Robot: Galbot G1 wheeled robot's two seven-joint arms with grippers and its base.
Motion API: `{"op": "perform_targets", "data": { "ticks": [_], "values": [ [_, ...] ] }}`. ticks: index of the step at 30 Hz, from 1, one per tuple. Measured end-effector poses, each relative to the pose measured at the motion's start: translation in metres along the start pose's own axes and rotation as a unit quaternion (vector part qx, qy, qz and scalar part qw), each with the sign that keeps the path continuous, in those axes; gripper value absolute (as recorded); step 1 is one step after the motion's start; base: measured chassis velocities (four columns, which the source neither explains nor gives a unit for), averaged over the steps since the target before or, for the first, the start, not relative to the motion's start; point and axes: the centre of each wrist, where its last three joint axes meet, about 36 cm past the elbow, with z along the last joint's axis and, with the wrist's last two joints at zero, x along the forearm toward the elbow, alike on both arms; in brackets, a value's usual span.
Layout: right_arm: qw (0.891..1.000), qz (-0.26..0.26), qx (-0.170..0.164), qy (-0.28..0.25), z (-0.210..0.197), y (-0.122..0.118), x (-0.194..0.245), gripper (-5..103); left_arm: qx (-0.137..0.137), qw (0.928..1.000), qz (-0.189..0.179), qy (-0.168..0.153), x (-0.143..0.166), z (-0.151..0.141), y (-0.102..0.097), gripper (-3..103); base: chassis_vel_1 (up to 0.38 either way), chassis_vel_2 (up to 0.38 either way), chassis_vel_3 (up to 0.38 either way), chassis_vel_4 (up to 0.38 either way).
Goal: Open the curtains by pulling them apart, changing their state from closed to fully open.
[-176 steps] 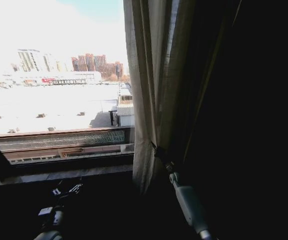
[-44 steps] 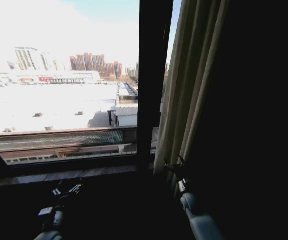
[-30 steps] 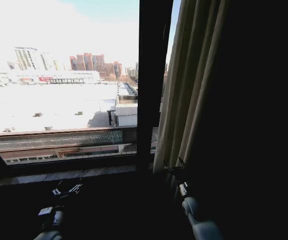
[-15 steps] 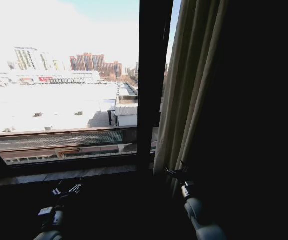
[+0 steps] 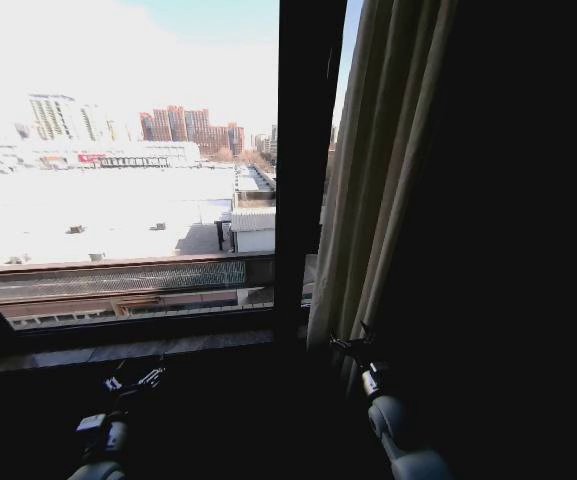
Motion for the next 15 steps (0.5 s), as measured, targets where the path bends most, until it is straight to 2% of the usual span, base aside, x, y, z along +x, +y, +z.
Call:
{"op": "perform_targets", "data": {
  "ticks": [10,15],
  "values": [
    [1.000,0.000,0.000,-0.001,0.0002,0.0000,-0.0002,100,0.000,1.0000,0.000,0.000,0.0000,0.0000,0.0000,100,0.000,0.000,0.000,0.000],
    [1.000,0.000,0.000,-0.001,0.0003,-0.0001,-0.0003,100,0.000,1.0000,0.000,0.000,0.0000,0.0000,0.0000,100,0.095,0.041,-0.083,-0.044]
  ]
}}
